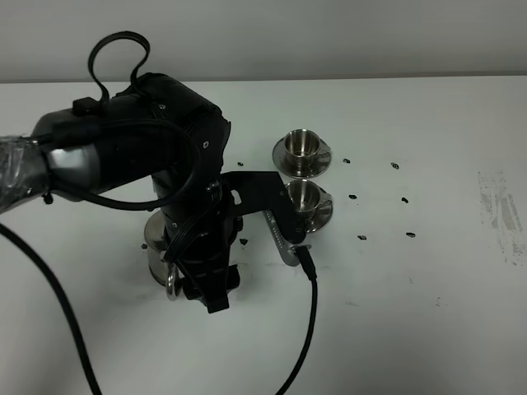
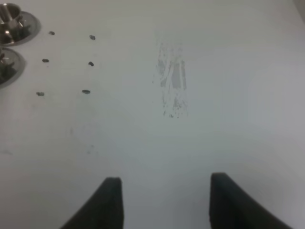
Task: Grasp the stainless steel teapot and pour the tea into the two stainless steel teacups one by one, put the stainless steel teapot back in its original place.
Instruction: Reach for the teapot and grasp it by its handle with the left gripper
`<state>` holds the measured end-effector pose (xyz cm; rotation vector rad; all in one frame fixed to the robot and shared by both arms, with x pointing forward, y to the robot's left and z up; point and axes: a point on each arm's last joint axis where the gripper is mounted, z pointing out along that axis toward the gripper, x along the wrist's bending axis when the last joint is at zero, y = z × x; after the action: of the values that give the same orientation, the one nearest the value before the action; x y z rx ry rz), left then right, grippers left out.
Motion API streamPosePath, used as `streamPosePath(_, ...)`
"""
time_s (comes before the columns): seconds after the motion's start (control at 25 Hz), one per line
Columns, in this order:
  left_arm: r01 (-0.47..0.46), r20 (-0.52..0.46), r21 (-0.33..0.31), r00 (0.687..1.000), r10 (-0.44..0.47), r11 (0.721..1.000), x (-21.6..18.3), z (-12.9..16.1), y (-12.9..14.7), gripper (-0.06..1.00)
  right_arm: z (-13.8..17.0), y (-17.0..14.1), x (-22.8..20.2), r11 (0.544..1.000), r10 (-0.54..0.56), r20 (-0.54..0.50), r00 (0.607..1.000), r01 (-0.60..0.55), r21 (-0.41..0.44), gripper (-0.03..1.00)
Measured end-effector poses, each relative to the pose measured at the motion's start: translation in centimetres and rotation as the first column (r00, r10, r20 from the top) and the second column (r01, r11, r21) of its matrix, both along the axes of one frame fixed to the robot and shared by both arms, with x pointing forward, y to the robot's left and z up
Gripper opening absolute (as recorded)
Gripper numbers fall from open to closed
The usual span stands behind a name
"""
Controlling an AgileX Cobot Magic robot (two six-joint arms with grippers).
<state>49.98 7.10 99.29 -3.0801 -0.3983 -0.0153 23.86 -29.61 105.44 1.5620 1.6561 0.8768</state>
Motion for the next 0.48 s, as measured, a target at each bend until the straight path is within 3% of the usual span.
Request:
streamPosePath(0.16, -0.026, 0.087, -0.022, 0.996, 0.028, 0.999, -1.5, 1.9, -0.1, 0.65, 0.0, 0.0, 0.0, 1.0, 0.0, 0.0, 1.0, 0.0, 0.0, 0.41)
streamPosePath(0.28, -0.069, 0.115, -0.045, 0.991, 0.074, 0.997, -2.8, 1.7, 0.4, 0.65, 0.0, 0.0, 0.0, 1.0, 0.0, 0.0, 1.0, 0.0, 0.0, 0.41)
streamPosePath(0.4, -0.145, 0.14, -0.099, 0.977, 0.159, 0.984, -4.2, 0.9, 1.0, 0.65, 0.0, 0.0, 0.0, 1.0, 0.0, 0.0, 1.0, 0.0, 0.0, 0.41)
streamPosePath(0.48, -0.249, 0.147, -0.142, 0.952, 0.269, 0.958, -4.9, 0.3, 1.5, 0.65, 0.0, 0.0, 0.0, 1.0, 0.0, 0.0, 1.0, 0.0, 0.0, 0.41)
